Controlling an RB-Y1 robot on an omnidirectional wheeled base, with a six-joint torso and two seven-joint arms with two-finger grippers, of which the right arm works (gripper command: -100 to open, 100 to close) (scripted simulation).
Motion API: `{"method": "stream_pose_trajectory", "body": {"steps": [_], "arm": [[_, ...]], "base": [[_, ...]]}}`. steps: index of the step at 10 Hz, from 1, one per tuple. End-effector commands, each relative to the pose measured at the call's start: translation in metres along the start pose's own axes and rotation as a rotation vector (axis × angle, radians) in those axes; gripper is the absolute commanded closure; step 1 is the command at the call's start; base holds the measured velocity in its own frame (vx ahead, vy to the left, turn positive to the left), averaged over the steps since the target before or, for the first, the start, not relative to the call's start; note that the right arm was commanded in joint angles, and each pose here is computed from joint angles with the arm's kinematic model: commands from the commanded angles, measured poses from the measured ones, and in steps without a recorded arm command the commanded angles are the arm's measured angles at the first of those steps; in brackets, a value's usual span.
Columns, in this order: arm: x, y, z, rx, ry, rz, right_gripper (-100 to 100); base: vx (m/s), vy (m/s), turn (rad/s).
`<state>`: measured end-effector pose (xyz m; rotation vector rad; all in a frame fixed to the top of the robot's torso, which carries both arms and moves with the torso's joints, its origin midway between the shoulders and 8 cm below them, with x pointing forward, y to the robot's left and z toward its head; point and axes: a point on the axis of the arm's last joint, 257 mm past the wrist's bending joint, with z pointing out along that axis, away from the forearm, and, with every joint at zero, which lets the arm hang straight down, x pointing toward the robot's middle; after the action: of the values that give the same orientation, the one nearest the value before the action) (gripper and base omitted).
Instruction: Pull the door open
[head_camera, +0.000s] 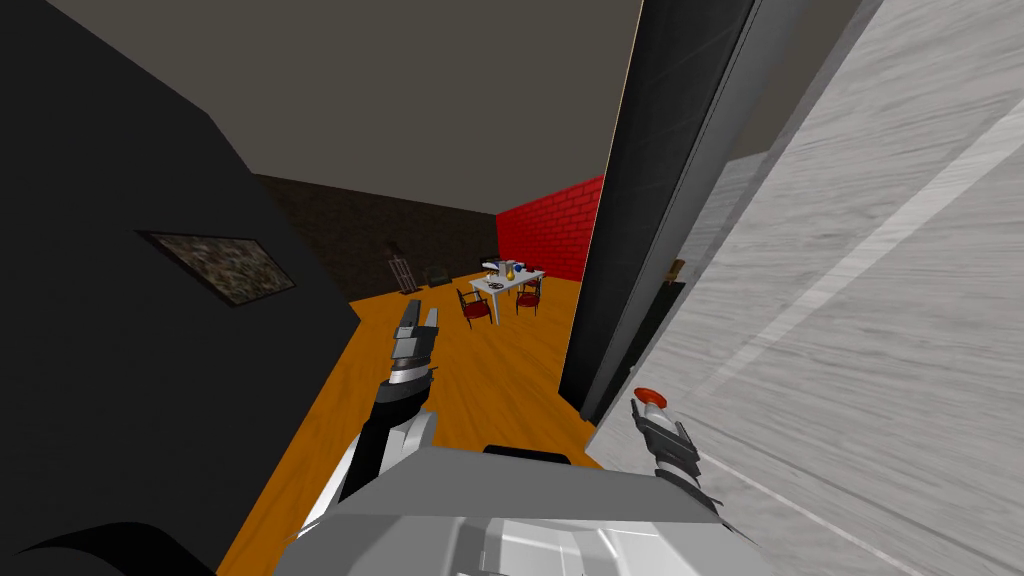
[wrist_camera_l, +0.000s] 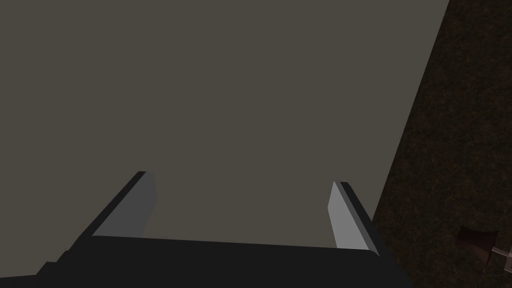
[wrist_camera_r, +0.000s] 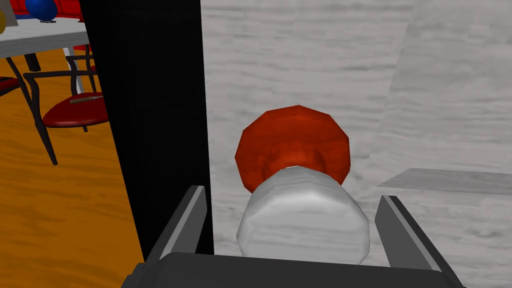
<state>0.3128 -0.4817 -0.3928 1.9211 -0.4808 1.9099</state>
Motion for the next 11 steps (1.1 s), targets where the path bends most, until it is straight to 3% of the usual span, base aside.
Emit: {"method": "stream_pose_trajectory", "body": {"steps": [1,6,11], "arm": [[0.0,-0.001,-0.0002,0.001,-0.001,-0.002,100],[0.0,-0.001,-0.0002,0.001,-0.001,-0.002,100],[0.001,-0.013,-0.008,0.086,0.002,0.014,100]], "base": [[-0.006,-0.003,-0.023],[-0.01,0.0,0.004],[-0.209,-0.009,0.118]]}}
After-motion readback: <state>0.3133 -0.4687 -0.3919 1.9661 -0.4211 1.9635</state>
